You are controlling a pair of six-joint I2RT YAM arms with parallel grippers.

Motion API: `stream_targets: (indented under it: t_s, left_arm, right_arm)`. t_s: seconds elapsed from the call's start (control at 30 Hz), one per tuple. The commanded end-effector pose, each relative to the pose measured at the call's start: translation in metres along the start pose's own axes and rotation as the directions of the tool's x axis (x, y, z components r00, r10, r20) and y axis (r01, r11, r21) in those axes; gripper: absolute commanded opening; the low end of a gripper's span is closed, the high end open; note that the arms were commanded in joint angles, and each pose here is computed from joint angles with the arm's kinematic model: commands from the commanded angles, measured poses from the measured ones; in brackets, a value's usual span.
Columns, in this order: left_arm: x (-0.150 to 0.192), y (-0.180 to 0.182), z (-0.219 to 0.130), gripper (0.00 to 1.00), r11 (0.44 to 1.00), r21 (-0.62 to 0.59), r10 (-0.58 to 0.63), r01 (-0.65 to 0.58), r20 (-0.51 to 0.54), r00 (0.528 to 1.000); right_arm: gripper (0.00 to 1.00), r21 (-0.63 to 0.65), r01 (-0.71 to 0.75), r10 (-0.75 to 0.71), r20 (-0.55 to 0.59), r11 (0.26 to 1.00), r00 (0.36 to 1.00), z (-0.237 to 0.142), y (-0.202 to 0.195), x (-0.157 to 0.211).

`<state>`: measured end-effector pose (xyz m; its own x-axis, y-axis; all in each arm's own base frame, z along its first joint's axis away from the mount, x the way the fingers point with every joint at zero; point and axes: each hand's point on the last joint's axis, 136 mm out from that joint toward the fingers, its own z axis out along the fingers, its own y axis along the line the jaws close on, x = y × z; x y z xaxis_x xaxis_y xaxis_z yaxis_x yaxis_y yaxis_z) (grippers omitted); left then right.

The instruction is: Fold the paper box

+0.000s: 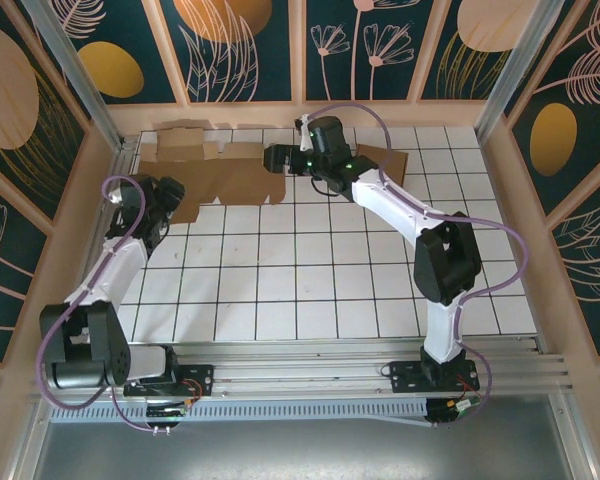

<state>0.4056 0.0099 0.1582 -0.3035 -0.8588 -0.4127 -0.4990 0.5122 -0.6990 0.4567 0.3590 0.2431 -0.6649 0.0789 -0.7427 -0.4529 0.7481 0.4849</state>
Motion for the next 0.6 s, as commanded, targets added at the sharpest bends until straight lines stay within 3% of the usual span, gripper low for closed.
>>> stream_targets:
  t_s: [0.0, 0.1, 0.27, 0.33, 0.57]
  left_arm:
    - [0.035, 0.008, 0.019, 0.64, 0.952, 0.017, -0.301, 0.307, -0.156, 0.941]
    - [0.042, 0.029, 0.024, 0.65, 0.900, -0.026, -0.434, 0.434, -0.129, 0.892]
    - [0.003, 0.081, -0.010, 0.69, 0.875, -0.184, -0.410, 0.448, 0.211, 0.887]
    - [-0.008, 0.091, -0.016, 0.71, 0.875, -0.176, -0.393, 0.451, 0.288, 0.873]
    - [0.000, 0.066, 0.031, 0.77, 0.909, -0.079, -0.398, 0.408, 0.117, 0.910]
  right_arm:
    - [0.98, 0.001, -0.007, 0.007, -0.019, 1.000, 1.000, -0.002, 0.001, 0.001]
    - [0.98, 0.003, -0.005, 0.005, -0.018, 1.000, 1.000, -0.007, 0.000, 0.006]
    - [0.98, 0.021, 0.004, -0.003, -0.027, 1.000, 1.000, -0.013, -0.007, 0.015]
    - [0.98, 0.026, 0.008, -0.007, -0.025, 1.000, 1.000, -0.013, -0.008, 0.015]
    - [0.98, 0.044, 0.033, -0.033, -0.002, 0.998, 0.999, -0.020, -0.007, 0.005]
